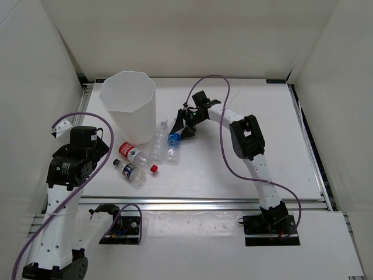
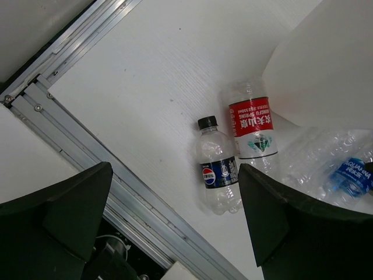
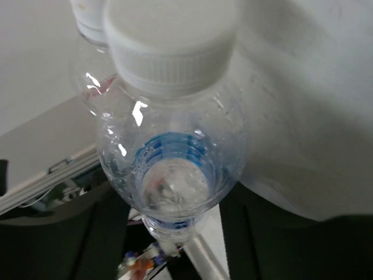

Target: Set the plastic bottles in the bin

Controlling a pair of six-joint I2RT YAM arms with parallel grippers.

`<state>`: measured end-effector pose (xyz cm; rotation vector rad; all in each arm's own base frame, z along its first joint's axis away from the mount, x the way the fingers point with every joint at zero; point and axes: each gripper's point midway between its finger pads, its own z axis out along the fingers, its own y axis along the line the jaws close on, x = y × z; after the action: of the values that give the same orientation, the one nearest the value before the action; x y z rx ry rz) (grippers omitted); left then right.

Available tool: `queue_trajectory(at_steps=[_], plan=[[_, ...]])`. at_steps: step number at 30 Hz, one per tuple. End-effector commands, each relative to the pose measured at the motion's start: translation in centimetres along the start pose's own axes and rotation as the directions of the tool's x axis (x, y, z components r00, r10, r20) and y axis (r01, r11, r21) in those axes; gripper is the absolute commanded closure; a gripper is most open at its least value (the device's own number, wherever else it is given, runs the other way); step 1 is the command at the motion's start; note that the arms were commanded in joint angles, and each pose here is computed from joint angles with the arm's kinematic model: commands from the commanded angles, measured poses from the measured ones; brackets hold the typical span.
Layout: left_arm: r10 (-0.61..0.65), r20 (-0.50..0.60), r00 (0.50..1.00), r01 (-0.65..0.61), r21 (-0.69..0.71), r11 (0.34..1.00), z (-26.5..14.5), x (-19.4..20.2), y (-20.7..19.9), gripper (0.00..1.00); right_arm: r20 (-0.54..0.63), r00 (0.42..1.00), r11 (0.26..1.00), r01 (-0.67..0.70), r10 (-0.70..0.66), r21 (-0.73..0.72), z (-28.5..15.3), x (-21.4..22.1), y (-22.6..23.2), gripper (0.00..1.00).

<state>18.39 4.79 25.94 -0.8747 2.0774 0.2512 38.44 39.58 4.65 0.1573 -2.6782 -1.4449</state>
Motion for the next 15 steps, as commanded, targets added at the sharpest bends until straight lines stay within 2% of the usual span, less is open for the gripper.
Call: queue_trajectory(at_steps=[1,2,3,5,7,8,11,12,13,15], plan=[[0.016,-0.012,1.000,-0.016,-0.039,0.999,0.4,0.7,0.8,0.00,-0.022,0.997,0.997,-0.069,0.069,0.017,-0.7,0.8,-2.8,0.44],[0.015,-0.025,1.000,-0.016,-0.051,0.999,0.5,1.2,1.0,0.00,0.002,0.999,0.998,-0.054,0.054,0.020,-2.0,0.8,-2.1,0.52],[0.009,-0.034,0.999,-0.011,-0.059,0.998,0.8,1.6,1.1,0.00,0.012,0.995,0.994,-0.098,0.097,0.050,-2.9,1.4,-3.6,0.54],[-0.002,-0.042,0.999,-0.001,-0.068,0.998,1.0,2.0,1.2,0.00,0.064,0.998,0.998,-0.032,0.028,0.059,-5.6,1.5,-2.1,0.64],[-0.024,-0.054,0.998,0.020,-0.068,0.997,1.0,2.3,1.1,0.00,0.109,0.994,0.998,-0.018,0.012,0.060,-8.2,1.6,-1.6,0.67],[-0.025,-0.061,0.998,0.021,-0.061,0.998,0.9,2.4,1.0,0.00,0.151,0.988,0.999,0.032,-0.037,0.033,-10.7,1.5,0.7,0.71],[-0.032,-0.081,0.996,0.027,-0.052,0.998,1.0,2.7,0.6,0.00,0.253,0.956,0.988,0.152,-0.148,0.006,-15.2,1.2,6.0,0.72],[-0.032,-0.088,0.996,0.028,-0.046,0.999,1.0,2.6,0.3,0.00,0.318,0.925,0.976,0.220,-0.209,0.002,-17.1,0.1,9.3,0.72],[-0.028,-0.098,0.995,0.025,-0.025,0.999,0.9,2.7,-0.1,0.00,0.385,0.898,0.975,0.221,-0.211,0.020,-18.6,-1.2,11.3,0.74],[-0.025,-0.100,0.995,0.026,0.001,1.000,0.8,2.3,-0.8,0.00,0.460,0.846,0.954,0.301,-0.268,0.002,-20.0,-2.5,16.4,0.75]])
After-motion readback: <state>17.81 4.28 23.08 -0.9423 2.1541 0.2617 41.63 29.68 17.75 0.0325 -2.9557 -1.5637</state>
